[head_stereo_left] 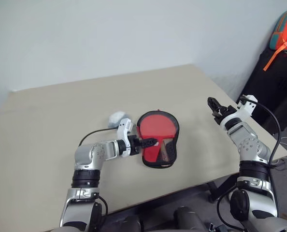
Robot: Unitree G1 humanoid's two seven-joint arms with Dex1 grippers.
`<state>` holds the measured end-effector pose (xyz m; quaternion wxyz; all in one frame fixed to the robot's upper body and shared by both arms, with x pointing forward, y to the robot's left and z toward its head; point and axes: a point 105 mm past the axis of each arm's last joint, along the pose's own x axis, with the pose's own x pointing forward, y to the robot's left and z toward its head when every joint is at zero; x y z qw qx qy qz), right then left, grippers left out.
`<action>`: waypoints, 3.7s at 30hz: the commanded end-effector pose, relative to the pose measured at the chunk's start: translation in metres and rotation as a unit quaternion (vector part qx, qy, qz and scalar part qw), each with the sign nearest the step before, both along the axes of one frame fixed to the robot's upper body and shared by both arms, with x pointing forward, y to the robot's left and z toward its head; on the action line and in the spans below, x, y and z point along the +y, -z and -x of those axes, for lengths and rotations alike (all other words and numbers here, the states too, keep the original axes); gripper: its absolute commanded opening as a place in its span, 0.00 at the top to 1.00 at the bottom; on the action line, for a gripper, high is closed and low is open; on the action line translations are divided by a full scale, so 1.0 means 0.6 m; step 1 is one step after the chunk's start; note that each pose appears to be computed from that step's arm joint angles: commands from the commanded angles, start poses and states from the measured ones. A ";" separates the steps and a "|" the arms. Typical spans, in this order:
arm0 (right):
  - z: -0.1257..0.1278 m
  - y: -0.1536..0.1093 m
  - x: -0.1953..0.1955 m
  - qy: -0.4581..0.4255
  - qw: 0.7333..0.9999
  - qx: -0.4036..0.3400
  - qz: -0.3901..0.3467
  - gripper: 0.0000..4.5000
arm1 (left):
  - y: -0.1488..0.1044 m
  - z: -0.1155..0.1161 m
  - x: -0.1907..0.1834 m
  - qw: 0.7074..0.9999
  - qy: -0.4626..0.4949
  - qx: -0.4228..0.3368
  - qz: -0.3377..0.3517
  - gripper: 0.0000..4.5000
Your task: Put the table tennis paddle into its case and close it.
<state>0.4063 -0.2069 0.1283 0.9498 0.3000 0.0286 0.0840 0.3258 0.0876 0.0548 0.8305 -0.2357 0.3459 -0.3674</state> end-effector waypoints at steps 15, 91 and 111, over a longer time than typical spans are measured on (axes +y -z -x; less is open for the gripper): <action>-0.003 -0.015 -0.003 0.010 1.000 -0.014 0.018 0.00 | -0.004 0.020 -0.003 0.997 -0.007 0.040 0.060 0.85; -0.013 -0.061 0.146 -0.204 0.975 -0.043 0.072 0.00 | 0.089 0.132 0.025 0.895 0.307 -0.229 -0.229 0.25; 0.047 0.043 0.442 -0.526 0.827 0.086 0.178 0.00 | 0.107 0.157 0.028 0.914 0.288 -0.189 -0.214 0.25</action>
